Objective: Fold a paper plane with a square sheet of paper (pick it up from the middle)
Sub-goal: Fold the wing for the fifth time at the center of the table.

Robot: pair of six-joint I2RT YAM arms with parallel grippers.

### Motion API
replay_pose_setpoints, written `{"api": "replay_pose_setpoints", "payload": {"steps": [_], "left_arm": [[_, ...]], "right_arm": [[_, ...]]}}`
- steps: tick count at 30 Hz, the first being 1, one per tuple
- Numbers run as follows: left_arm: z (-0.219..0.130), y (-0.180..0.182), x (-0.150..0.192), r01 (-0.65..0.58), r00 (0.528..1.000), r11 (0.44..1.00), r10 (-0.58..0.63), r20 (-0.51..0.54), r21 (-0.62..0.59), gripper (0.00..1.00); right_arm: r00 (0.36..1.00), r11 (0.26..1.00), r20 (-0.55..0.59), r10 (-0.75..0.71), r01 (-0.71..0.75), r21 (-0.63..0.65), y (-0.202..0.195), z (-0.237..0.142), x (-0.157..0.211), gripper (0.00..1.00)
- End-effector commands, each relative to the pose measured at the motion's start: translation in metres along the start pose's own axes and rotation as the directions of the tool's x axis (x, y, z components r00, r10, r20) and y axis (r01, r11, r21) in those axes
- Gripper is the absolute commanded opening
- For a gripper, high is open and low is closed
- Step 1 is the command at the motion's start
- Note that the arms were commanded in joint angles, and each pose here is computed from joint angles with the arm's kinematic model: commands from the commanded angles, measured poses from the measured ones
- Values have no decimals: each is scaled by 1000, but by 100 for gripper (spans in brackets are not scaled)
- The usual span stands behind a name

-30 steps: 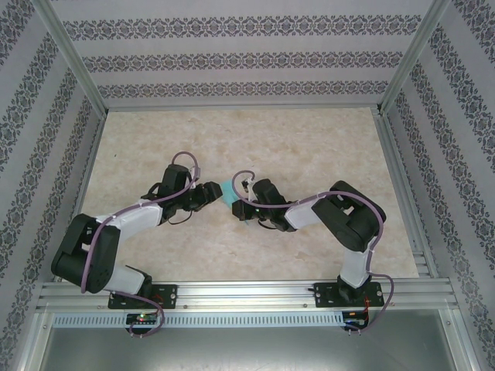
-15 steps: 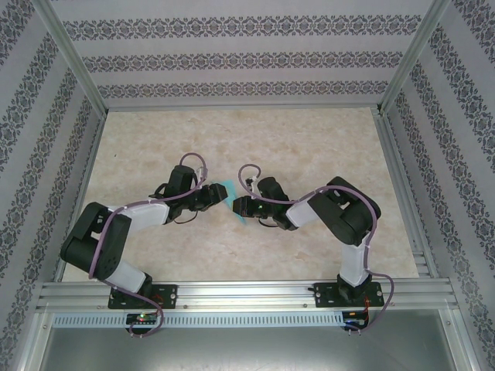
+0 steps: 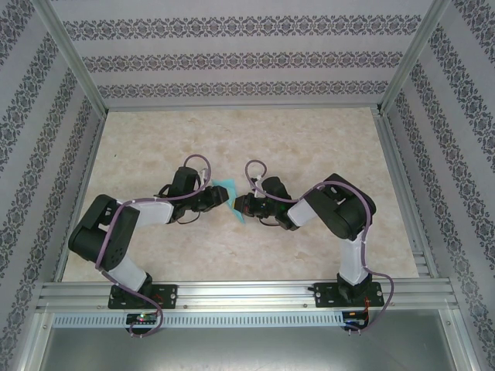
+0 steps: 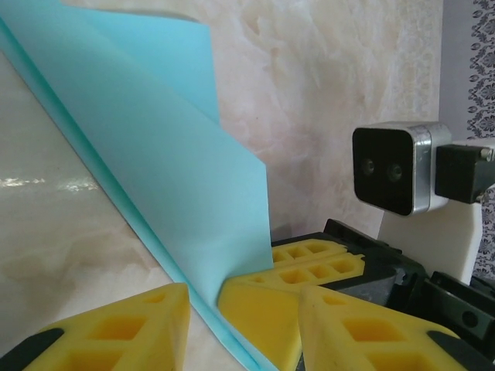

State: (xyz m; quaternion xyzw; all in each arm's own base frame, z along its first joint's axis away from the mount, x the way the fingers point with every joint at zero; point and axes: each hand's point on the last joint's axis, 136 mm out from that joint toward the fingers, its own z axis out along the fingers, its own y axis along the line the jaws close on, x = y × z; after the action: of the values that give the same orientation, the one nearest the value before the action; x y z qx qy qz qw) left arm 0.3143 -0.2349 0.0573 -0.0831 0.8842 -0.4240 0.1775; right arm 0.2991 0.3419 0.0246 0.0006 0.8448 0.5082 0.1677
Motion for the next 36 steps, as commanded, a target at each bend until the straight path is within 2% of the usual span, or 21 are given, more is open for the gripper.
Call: {"api": "replay_pose_setpoints", "payload": {"steps": [1,10,25,36], "left_arm": [[5,-17,-4,-67,998,996,67,5,65,41],[13,-17,-7,-70,997,995,71,-4,71,35],[22,-18,-10,-84,996,993,85,-18,78,30],[30,-1,-7,-59,997,998,60,-37,24,24]], "right_arm": [[998,998,-4,63,-63,-6,-10,0,2,4],[994,992,-18,111,-110,53,-23,0,6,2],[985,976,-59,162,-151,159,-46,-1,16,7],[982,971,-78,169,-153,184,-47,-1,18,11]]}}
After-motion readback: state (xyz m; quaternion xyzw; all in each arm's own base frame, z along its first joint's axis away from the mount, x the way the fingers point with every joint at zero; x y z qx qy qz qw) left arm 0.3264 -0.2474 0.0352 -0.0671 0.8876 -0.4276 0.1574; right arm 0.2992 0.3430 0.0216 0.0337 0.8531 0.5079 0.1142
